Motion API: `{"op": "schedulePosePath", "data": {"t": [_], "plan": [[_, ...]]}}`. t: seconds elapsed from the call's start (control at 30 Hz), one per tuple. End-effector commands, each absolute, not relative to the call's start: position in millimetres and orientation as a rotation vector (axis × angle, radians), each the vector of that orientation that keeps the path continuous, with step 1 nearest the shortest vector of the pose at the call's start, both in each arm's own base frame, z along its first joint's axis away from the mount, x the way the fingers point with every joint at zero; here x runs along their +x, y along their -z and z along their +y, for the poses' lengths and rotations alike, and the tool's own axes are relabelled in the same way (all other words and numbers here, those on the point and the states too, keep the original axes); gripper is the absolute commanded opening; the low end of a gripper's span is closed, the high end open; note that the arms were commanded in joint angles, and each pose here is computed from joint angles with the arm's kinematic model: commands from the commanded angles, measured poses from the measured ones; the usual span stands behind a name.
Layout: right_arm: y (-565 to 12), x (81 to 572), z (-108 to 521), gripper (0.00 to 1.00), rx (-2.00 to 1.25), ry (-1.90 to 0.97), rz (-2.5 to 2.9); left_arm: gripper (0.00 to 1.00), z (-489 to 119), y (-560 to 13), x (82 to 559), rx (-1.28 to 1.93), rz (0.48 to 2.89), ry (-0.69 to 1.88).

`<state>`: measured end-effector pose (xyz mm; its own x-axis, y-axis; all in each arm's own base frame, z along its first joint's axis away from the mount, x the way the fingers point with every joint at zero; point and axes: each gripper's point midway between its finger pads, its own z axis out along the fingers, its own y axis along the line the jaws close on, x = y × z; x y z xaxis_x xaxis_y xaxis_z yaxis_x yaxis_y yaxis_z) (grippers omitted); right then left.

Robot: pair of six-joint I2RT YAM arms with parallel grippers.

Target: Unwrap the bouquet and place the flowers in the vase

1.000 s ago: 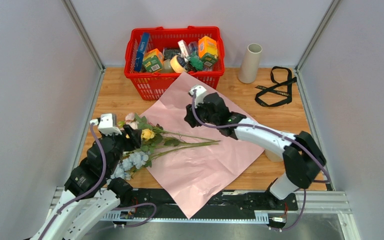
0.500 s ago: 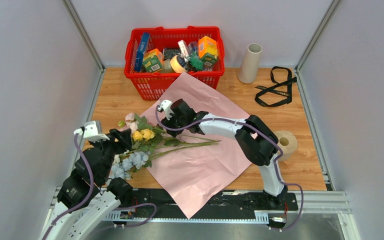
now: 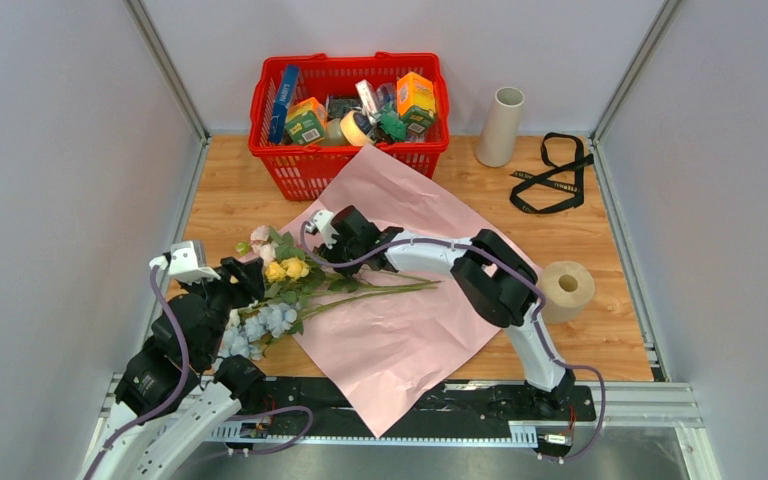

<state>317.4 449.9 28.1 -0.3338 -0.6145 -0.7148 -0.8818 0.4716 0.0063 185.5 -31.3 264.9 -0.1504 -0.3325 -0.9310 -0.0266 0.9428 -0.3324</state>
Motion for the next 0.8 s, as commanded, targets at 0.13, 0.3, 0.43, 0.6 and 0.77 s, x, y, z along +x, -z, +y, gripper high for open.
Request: {"op": "schedulePosePath", "data": {"t": [0.13,0.3,0.43,0.6,0.77], "plan": [[-90,312,472,0.12,-1.252,-0.543,1.900,0.72,-27,-264,187,-0.297,1.716,0.242],[-126,309,478,0.00,-1.216,-0.526,1.807,0.71,-26,-264,186,-0.303,1.716,0.240],[-142,310,475,0.00,-1.171,-0.513,1.771,0.71,-27,-264,186,-0.301,1.717,0.245],[-174,302,472,0.00,-1.125,-0.557,1.707,0.70,-31,-263,187,-0.290,1.728,0.264],[-237,291,465,0.00,-0.958,-0.686,1.642,0.70,-40,-264,188,-0.260,1.735,0.295]]}}
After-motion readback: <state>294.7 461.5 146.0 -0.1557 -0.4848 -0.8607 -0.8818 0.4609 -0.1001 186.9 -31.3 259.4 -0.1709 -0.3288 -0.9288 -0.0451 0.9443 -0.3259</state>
